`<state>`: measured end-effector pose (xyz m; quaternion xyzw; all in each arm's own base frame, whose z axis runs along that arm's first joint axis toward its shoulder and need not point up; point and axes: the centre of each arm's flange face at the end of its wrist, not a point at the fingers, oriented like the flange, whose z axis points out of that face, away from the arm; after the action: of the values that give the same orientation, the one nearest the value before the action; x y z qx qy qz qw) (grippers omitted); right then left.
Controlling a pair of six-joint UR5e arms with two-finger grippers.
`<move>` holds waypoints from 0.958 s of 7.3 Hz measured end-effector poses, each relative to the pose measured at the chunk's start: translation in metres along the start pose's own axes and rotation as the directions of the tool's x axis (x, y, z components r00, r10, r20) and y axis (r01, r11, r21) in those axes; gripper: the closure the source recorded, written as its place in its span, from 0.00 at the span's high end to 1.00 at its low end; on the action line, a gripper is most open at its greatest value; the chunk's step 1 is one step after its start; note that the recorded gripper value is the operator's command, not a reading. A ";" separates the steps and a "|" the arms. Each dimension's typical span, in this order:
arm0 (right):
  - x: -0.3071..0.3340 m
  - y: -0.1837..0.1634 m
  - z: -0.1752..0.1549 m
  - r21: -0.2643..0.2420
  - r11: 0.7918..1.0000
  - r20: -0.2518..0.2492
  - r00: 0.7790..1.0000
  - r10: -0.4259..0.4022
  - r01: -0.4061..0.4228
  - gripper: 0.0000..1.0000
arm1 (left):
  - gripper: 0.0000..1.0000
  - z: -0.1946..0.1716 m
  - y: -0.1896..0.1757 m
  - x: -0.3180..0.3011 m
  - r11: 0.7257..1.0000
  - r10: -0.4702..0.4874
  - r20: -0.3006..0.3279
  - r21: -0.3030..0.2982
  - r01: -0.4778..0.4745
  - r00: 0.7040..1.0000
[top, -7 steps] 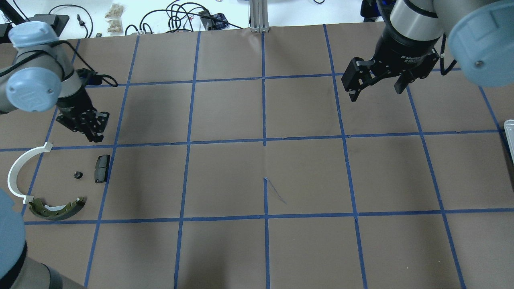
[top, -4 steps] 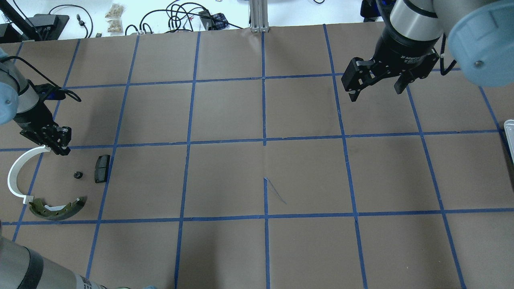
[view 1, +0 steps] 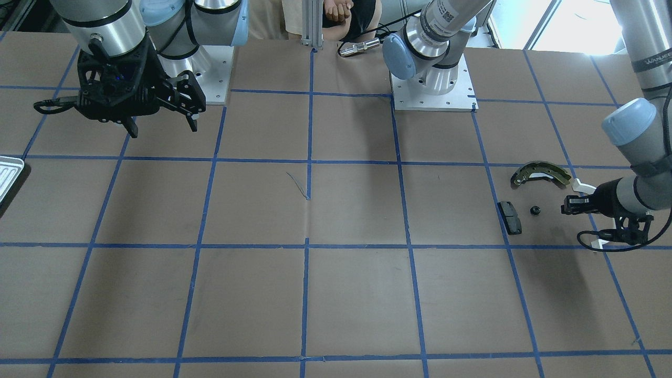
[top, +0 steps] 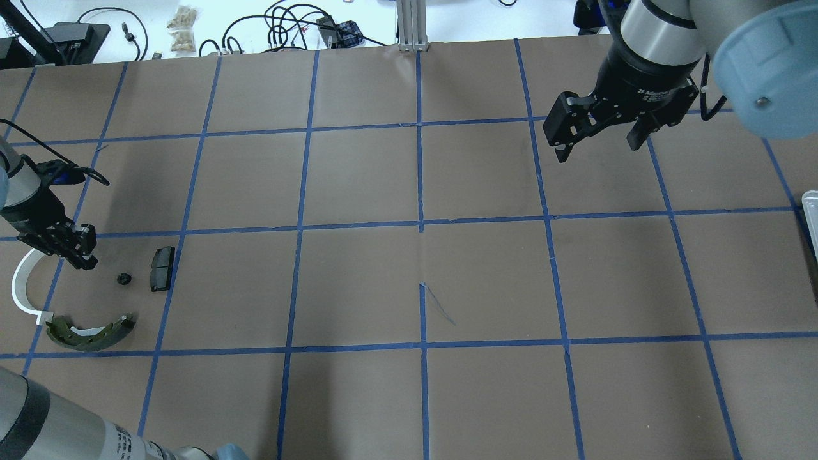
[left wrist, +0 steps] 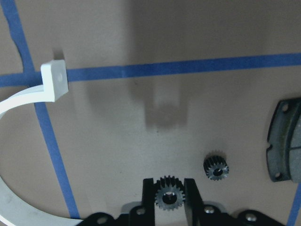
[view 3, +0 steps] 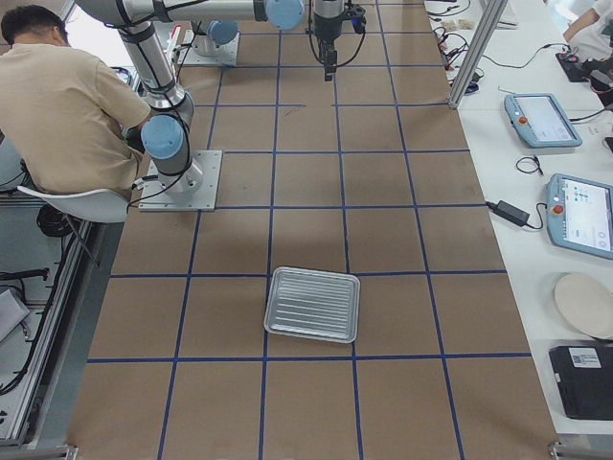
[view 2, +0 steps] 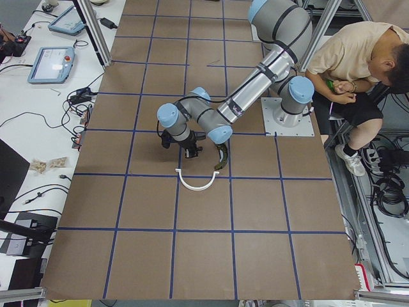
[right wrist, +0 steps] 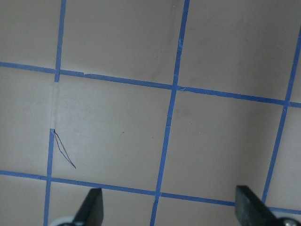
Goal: Place bearing gear from tray to pile
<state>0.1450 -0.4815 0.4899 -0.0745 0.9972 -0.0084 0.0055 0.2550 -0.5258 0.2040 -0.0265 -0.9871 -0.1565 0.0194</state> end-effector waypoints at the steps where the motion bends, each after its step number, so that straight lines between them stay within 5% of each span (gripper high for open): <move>1: 0.000 0.000 0.000 0.000 1.000 -0.001 1.000 -0.001 0.001 1.00 | 0.00 0.007 0.003 0.002 1.000 -0.001 -0.011 -0.009 0.001 1.000; 6: 0.000 0.001 0.001 -0.008 1.000 -0.005 1.000 -0.001 0.001 1.00 | 0.00 0.025 0.002 0.010 1.000 0.000 -0.072 -0.005 -0.001 0.997; 7: 0.000 0.001 0.001 -0.008 1.000 -0.005 1.000 -0.001 0.001 1.00 | 0.19 0.026 0.002 0.011 1.000 0.001 -0.074 -0.007 -0.002 0.997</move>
<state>0.1445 -0.4808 0.4891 -0.0752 0.9972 -0.0044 0.0029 0.2438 -0.5153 0.1804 -0.0215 -0.9851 -0.1610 0.0558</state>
